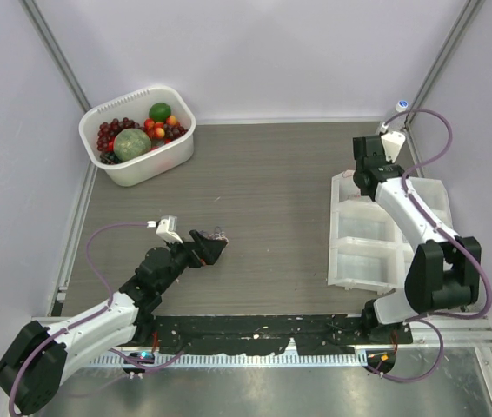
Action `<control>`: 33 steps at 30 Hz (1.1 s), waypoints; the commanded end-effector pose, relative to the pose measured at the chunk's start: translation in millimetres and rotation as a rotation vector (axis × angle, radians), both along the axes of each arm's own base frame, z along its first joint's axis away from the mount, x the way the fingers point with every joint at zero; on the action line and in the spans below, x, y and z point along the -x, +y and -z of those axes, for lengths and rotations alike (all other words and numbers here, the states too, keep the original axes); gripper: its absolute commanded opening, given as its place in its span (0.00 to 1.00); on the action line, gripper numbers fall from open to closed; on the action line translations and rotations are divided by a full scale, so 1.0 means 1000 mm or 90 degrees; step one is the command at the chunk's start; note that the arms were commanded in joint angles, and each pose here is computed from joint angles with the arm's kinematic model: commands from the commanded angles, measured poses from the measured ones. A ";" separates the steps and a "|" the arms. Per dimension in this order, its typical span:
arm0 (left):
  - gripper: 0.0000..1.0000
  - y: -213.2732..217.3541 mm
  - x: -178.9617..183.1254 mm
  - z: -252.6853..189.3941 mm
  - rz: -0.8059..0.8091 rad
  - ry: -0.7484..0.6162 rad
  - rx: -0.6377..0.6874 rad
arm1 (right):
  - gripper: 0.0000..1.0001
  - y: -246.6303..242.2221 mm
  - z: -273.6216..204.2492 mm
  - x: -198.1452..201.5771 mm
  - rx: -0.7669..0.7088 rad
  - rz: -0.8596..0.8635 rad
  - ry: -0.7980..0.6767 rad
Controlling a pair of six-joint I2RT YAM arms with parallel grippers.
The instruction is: Untangle the cables
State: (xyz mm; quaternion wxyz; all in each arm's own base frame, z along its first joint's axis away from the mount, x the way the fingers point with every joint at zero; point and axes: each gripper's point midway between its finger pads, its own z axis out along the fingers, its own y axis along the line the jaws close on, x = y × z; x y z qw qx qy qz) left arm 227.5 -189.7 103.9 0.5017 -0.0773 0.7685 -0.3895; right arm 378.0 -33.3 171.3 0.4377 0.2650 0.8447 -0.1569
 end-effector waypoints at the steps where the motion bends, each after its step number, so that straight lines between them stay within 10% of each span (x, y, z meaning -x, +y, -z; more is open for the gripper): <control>1: 1.00 0.001 -0.004 -0.008 -0.005 -0.027 0.001 | 0.01 0.007 -0.008 -0.017 0.035 -0.083 0.059; 11: 1.00 0.001 -0.003 -0.008 -0.003 -0.026 0.001 | 0.01 -0.009 0.039 -0.002 0.151 -0.165 0.295; 25: 1.00 0.001 -0.004 -0.008 -0.004 -0.024 0.000 | 0.01 -0.006 -0.010 0.009 0.144 -0.176 0.135; 33: 1.00 -0.001 -0.004 -0.007 -0.002 -0.021 0.000 | 0.01 -0.014 0.002 0.018 0.180 -0.187 0.243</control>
